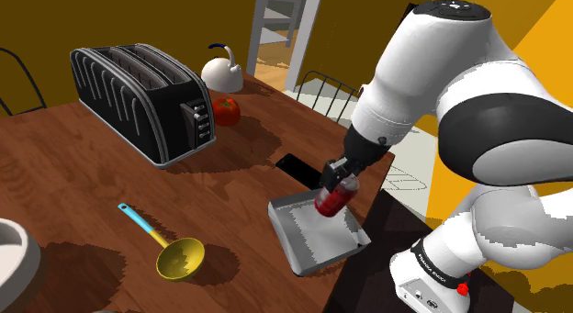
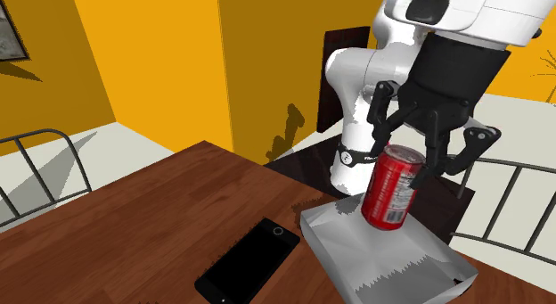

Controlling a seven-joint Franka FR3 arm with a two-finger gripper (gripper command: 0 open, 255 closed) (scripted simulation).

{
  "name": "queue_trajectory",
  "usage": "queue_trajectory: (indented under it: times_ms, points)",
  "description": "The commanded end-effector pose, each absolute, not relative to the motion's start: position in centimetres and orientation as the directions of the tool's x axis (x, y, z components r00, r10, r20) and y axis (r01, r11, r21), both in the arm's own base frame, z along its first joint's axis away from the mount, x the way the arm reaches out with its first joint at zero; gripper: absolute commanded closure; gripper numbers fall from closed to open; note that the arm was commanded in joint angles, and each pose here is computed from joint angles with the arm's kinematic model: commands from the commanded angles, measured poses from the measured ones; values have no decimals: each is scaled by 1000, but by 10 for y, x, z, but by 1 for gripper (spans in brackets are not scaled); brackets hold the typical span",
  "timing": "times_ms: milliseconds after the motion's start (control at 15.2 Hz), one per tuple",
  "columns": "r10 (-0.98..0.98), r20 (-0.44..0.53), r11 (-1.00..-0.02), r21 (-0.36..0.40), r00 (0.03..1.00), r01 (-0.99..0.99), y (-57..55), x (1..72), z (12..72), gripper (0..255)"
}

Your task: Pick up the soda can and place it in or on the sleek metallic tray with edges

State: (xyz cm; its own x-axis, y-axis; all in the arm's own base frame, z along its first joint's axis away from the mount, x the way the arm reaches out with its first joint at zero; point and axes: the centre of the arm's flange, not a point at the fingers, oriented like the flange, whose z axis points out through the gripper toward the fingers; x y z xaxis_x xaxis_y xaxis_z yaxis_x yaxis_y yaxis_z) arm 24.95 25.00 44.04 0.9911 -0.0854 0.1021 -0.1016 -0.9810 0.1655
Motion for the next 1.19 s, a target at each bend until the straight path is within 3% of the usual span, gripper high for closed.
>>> queue_trajectory:
  times_ms: [0,528,990,1056,1122]
  points:
    - [-85,103,-981,165,991,-102,251,250,429,255]
    - [-85,103,-981,165,991,-102,251,250,389,255]
    - [-85,103,-981,165,991,-102,251,250,389,255]
    - [-85,103,-981,165,991,-102,251,250,389,0]
    - [-85,103,-981,165,991,-102,251,250,389,0]
